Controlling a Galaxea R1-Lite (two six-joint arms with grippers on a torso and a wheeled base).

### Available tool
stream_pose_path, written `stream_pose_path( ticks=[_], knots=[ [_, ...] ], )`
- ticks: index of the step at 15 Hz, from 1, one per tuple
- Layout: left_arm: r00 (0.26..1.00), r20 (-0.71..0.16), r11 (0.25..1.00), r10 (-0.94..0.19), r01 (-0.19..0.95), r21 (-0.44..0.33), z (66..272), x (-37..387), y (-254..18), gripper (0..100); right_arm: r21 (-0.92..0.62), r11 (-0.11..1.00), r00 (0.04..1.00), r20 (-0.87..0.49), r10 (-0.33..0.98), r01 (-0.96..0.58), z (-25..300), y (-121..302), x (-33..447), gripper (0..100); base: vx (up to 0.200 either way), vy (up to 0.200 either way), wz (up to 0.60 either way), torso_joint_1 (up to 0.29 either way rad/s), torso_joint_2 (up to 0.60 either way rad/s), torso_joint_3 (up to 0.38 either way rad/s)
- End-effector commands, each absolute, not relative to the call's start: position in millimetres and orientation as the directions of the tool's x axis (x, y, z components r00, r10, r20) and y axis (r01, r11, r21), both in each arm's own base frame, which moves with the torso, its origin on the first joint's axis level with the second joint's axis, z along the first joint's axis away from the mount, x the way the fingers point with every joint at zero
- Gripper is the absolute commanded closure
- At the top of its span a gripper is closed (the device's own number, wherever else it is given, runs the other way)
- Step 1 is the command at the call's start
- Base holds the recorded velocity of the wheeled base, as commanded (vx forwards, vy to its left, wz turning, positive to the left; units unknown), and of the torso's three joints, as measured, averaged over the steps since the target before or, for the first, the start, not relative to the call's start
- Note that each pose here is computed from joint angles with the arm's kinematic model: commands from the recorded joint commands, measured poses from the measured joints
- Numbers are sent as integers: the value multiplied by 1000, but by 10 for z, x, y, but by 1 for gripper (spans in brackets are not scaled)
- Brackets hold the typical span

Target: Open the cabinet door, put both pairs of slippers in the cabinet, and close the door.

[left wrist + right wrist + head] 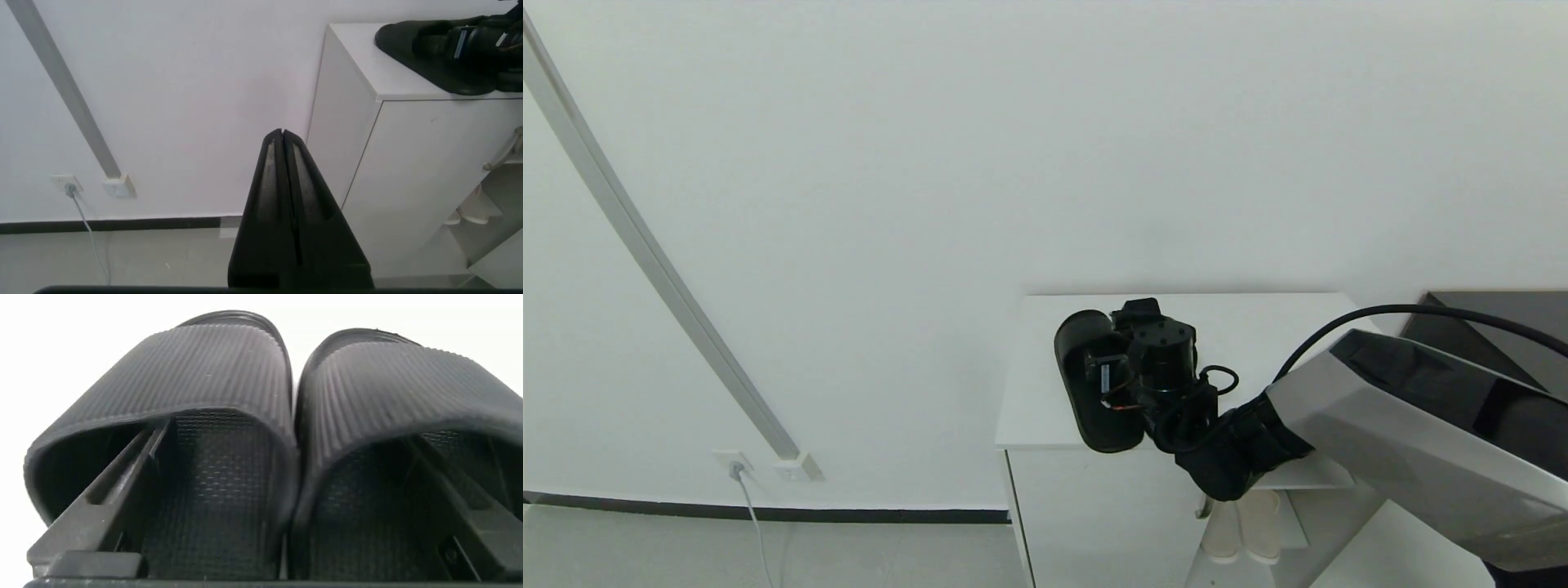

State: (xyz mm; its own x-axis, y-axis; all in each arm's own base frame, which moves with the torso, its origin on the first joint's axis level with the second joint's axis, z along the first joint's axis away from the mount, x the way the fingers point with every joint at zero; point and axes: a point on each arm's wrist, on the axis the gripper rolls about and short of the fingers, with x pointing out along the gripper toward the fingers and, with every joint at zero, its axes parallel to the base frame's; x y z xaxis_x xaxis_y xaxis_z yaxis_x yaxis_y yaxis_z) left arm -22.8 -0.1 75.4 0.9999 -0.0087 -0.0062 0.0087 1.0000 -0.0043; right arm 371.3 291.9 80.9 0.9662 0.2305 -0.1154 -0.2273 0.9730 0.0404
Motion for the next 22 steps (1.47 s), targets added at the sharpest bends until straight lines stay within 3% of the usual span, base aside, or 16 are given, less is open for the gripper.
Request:
stream_pose_path(
  ticks=[1,6,12,18,22],
  knots=[
    [1000,-6,1000,-9,9,-5,753,-228,-1,100,39,973,966,-121,230,-227,768,2929,3734,100,0,0,0,0,0,0],
    [1000,-8,1000,-9,9,-5,753,-227,-1,100,49,974,968,-113,225,-221,831,2895,3727,100,0,0,0,0,0,0],
    [1000,-8,1000,-9,9,-6,753,-227,-1,100,67,967,964,-81,253,-248,1270,2711,3441,100,0,0,0,0,0,0],
    [1000,-8,1000,-9,9,-5,753,-227,-1,100,97,922,922,-59,381,-375,1804,2264,2641,100,0,0,0,0,0,0],
    [1000,-8,1000,-9,9,-2,753,-227,-1,100,86,875,868,-114,484,-477,1770,1961,2070,100,0,0,0,0,0,0]
  ],
)
